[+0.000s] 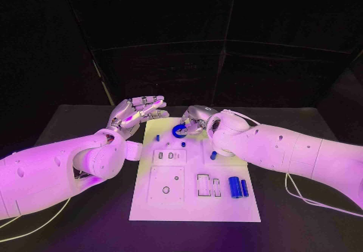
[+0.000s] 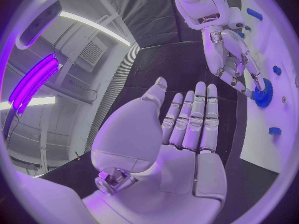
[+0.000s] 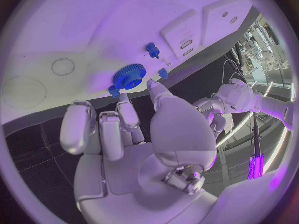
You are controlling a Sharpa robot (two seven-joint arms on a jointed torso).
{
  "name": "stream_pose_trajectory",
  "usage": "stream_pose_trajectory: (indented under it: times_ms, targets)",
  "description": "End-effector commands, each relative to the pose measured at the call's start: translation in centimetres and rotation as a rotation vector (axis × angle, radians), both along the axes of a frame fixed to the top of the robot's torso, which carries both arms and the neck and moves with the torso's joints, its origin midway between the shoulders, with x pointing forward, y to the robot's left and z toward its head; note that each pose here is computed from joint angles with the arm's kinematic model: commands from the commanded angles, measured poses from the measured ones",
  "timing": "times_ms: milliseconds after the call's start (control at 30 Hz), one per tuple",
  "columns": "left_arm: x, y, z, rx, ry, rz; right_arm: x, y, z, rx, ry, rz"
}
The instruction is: Assemble the parts on the task board
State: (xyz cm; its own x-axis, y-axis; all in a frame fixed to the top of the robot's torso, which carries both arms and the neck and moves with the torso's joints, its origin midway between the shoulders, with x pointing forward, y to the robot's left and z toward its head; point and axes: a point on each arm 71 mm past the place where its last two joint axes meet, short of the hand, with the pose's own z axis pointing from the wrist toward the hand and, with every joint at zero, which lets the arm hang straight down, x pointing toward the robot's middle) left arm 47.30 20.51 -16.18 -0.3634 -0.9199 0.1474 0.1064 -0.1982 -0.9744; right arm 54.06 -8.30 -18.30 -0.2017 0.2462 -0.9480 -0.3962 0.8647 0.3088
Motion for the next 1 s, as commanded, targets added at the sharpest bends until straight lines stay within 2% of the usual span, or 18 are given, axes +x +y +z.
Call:
stream_pose_trajectory:
  times_ms: [33, 200, 400, 500, 600, 700, 833, 1000]
  targets:
    - [-0.01, 0.0, 0.13, -0.005, -0.008, -0.008, -0.1, -0.1, -0.2, 0.005, 0.028, -0.002]
    - [-0.01, -0.1, 0.13, -0.005, -0.008, -0.009, -0.2, -0.3, 0.1, 0.033, 0.004, 0.001]
    - [0.01, 0.0, 0.13, -0.005, -0.009, -0.008, -0.3, -0.8, 0.9, 0.127, -0.08, 0.002]
    - [0.06, 0.1, 0.11, -0.005, -0.009, -0.006, -0.5, -1.4, 1.6, 0.241, -0.143, 0.041]
    - [0.13, 0.2, 0.09, -0.003, -0.009, -0.002, -0.8, -2.3, 2.1, 0.344, -0.168, 0.092]
    - [0.21, 0.4, 0.06, -0.002, -0.01, 0.001, -1.0, -3.6, 2.3, 0.42, -0.141, 0.108]
    - [0.35, 0.6, 0.01, 0.0, -0.009, 0.005, -1.1, -6.7, 2.1, 0.509, -0.043, 0.078]
    - [0.52, 0.7, -0.08, 0.0, -0.007, 0.003, -1.3, -10.9, 1.9, 0.527, 0.01, 0.05]
